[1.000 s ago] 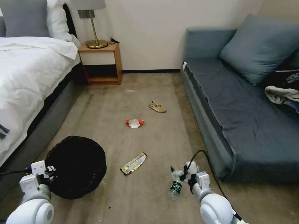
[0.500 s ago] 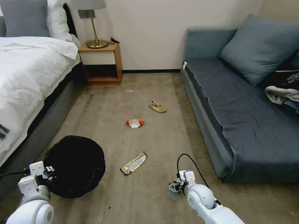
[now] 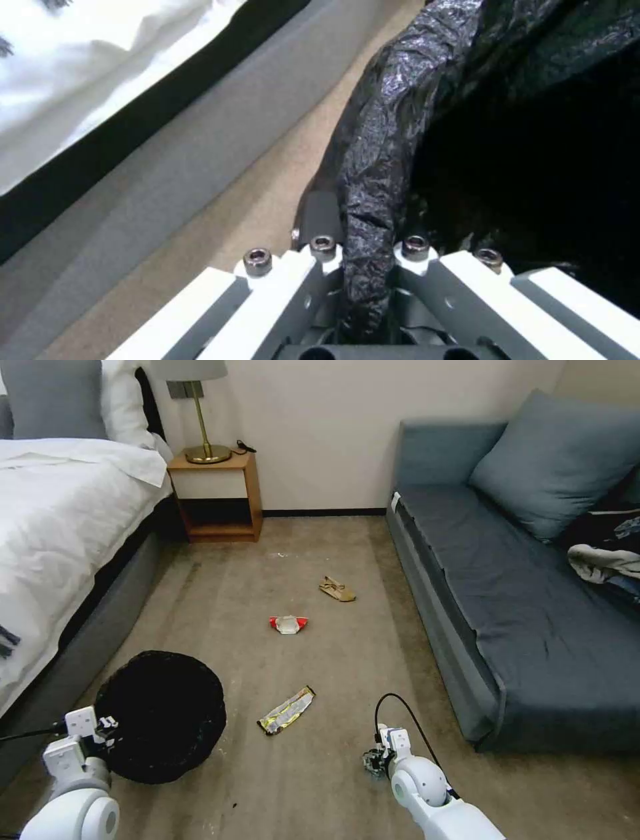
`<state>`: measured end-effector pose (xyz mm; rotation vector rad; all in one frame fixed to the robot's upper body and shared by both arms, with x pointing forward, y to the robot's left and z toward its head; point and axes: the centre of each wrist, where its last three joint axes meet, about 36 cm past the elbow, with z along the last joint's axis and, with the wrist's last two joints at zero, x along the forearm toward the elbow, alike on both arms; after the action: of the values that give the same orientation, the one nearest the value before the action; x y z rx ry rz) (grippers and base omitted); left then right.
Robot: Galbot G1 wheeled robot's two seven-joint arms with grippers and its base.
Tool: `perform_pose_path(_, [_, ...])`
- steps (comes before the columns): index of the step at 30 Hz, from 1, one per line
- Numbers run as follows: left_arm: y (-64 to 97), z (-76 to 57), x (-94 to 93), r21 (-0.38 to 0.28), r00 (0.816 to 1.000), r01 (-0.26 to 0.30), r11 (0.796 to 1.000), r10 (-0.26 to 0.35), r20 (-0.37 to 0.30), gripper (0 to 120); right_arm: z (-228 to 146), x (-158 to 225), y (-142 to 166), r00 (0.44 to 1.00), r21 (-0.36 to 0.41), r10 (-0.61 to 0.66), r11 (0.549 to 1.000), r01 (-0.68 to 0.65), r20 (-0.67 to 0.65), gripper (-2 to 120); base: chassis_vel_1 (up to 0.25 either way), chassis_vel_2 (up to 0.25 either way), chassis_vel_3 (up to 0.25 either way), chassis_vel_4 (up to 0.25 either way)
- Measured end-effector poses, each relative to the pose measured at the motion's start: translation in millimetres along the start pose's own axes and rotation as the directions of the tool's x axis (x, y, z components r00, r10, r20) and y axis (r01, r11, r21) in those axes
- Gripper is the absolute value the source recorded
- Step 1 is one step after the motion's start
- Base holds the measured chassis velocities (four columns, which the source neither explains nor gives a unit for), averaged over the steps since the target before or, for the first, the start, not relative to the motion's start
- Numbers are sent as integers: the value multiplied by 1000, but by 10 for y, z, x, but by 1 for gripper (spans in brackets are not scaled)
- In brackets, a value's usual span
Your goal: Pick up the trash bin, then pick up the garbage on the floor and place it into the trash bin.
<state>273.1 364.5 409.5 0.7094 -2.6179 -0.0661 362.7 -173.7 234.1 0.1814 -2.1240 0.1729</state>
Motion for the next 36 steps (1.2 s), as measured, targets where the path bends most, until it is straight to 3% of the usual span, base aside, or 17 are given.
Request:
perform_pose_path(6, [-9,4,0,0,1000,-1,1000,1,0,3,49,42,-8,998,16,-2,1000,1,63,39,0,0,0,0])
perform_pose_path(10, [-18,17,26,3,1000,-4,1000,4,-7,3,26,162,32,957,-9,-74,997,79,280,30,0,0,0,0])
perform_pose_path(12, [-33,6,69,8,1000,-12,1000,12,-9,3,-91,345,132,877,-9,-160,983,184,453,25,0,0,0,0])
perform_pose_path(14, [-40,1,86,9,1000,-16,1000,16,-11,3,-132,405,171,851,-7,-185,976,216,492,23,0,0,0,0])
perform_pose_path(16, [-65,-18,131,16,999,-31,999,31,-19,3,-224,567,330,759,21,-265,949,315,595,23,0,0,0,0])
perform_pose_path(17, [-65,-18,131,16,999,-31,999,31,-19,3,-224,567,330,759,21,-265,949,315,595,23,0,0,0,0])
perform_pose_path(18, [-82,-34,166,21,999,-40,999,40,-21,3,-276,665,456,665,64,-333,916,395,668,23,0,0,0,0])
perform_pose_path(19, [-95,-41,188,23,999,-44,999,45,-22,3,-298,707,536,607,95,-371,895,437,703,23,0,0,0,0])
perform_pose_path(20, [-95,-41,188,23,999,-44,999,45,-22,3,-298,707,536,607,95,-371,895,437,703,23,0,0,0,0])
perform_pose_path(22, [-134,-47,241,27,998,-55,998,56,-21,3,-344,779,857,438,196,-476,815,545,763,23,0,0,0,0])
perform_pose_path(24, [-151,-36,270,26,998,-61,998,61,-6,3,-365,729,1076,335,274,-539,760,589,773,23,0,0,0,0])
perform_pose_path(26, [-155,-30,278,24,998,-65,998,65,3,3,-363,694,1134,307,304,-561,743,597,769,23,0,0,0,0])
perform_pose_path(29, [-184,-37,339,25,996,-90,996,89,29,3,-379,467,1374,196,432,-636,687,585,747,23,0,0,0,0])
perform_pose_path(32, [-209,-51,386,34,994,-107,994,106,30,3,-417,339,1549,147,468,-645,674,571,750,23,0,0,0,0])
perform_pose_path(36, [-246,-80,451,59,991,-133,989,132,14,3,-495,233,1778,129,465,-632,678,570,764,23,0,0,0,0])
